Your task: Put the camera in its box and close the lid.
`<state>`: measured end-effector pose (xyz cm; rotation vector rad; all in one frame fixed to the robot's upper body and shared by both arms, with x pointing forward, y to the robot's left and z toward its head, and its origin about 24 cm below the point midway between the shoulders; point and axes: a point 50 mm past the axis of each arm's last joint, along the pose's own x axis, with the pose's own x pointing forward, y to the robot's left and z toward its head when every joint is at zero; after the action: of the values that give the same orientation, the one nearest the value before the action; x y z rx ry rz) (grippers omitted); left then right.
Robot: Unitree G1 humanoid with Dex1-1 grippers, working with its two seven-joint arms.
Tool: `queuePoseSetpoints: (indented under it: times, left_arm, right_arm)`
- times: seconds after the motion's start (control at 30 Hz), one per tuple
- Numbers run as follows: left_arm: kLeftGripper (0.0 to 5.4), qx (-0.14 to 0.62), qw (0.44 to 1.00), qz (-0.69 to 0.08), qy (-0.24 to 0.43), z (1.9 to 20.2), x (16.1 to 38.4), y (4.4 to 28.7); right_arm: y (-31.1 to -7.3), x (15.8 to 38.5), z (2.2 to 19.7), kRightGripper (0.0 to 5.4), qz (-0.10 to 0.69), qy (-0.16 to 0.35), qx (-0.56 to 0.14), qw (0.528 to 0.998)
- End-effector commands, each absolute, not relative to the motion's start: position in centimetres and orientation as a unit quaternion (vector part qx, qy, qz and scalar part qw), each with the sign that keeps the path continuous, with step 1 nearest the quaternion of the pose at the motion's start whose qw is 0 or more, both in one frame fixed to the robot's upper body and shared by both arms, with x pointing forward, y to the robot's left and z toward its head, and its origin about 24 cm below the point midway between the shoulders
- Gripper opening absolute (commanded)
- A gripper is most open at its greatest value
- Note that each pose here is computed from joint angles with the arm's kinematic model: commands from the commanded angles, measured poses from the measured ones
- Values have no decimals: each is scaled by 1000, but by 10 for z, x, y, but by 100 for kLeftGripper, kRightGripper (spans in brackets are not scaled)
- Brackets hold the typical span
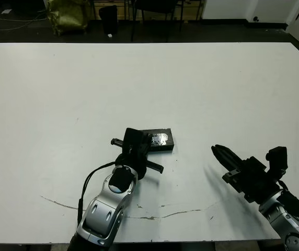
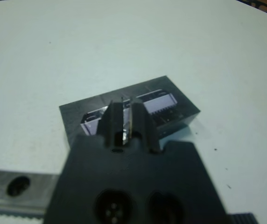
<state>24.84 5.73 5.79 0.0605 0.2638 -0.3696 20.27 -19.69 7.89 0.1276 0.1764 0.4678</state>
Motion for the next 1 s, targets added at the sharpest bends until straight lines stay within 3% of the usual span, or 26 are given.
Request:
queuePoseSetpoints:
  times: [0.03,0.33,0.5,0.7,1.0]
  left_arm:
    - [3,41,971,-162,169,44,240,81]
    - [3,18,989,-140,-40,122,214,122]
    - [3,15,988,-99,-120,139,195,148]
    - [3,-2,990,-33,-137,126,181,172]
    - [3,18,994,37,-104,70,163,173]
  right_arm:
    - [-201,203,77,0,227,88,66,968]
    - [-199,197,94,0,198,89,30,976]
    - [-196,192,104,0,187,66,4,980]
    - [-198,192,99,0,165,37,-22,985]
    - [-192,189,83,0,129,31,-8,991]
